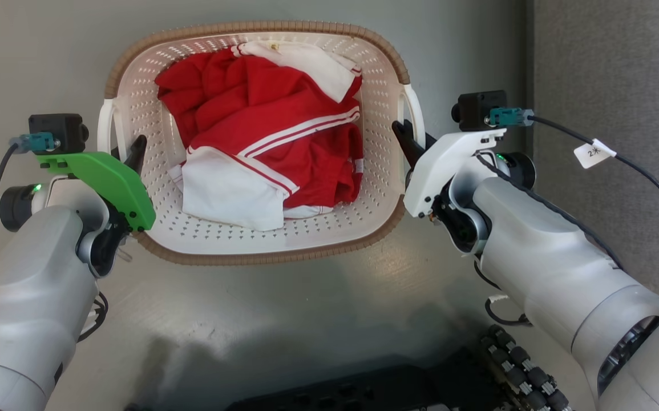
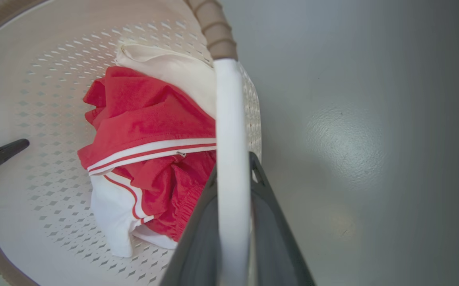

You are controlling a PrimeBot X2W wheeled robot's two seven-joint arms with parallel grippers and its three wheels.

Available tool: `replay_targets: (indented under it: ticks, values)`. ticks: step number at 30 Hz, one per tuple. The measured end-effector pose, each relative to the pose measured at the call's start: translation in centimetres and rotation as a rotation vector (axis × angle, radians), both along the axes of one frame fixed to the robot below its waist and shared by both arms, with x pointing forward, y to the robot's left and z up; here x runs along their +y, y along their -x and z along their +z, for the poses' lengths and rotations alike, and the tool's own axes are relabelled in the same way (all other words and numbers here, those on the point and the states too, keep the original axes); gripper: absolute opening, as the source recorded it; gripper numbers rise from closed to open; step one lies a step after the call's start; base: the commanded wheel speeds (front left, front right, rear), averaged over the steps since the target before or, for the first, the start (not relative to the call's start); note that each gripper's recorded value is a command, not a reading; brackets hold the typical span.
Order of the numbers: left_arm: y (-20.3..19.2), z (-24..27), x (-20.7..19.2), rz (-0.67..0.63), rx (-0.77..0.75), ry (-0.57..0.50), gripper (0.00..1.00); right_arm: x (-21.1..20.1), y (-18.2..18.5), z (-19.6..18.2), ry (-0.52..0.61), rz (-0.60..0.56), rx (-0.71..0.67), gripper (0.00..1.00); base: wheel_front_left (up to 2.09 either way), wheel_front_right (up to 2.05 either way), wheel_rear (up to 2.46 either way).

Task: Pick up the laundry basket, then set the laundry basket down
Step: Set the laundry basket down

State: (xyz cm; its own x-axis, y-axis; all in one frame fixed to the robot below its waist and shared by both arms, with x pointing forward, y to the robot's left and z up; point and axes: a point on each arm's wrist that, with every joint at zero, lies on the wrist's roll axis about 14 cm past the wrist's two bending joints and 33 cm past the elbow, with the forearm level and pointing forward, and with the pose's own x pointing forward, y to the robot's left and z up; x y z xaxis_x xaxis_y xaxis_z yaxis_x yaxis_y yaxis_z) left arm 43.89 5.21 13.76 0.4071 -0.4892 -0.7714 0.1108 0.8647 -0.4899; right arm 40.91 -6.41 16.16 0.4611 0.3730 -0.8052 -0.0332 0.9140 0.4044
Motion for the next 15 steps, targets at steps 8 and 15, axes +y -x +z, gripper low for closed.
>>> replay_targets:
  ticks: [8, 15]
  values:
    - [0.7, -1.6, 0.2, 0.007, 0.015, -0.004, 0.00, 0.1, 0.5, -1.4, 0.000, 0.007, 0.019, 0.00, 0.00, 0.00, 0.00]
    - [0.8, -1.9, 0.3, 0.004, 0.016, -0.011, 0.00, 0.3, 0.6, -1.8, -0.002, 0.009, 0.023, 0.00, 0.00, 0.00, 0.00]
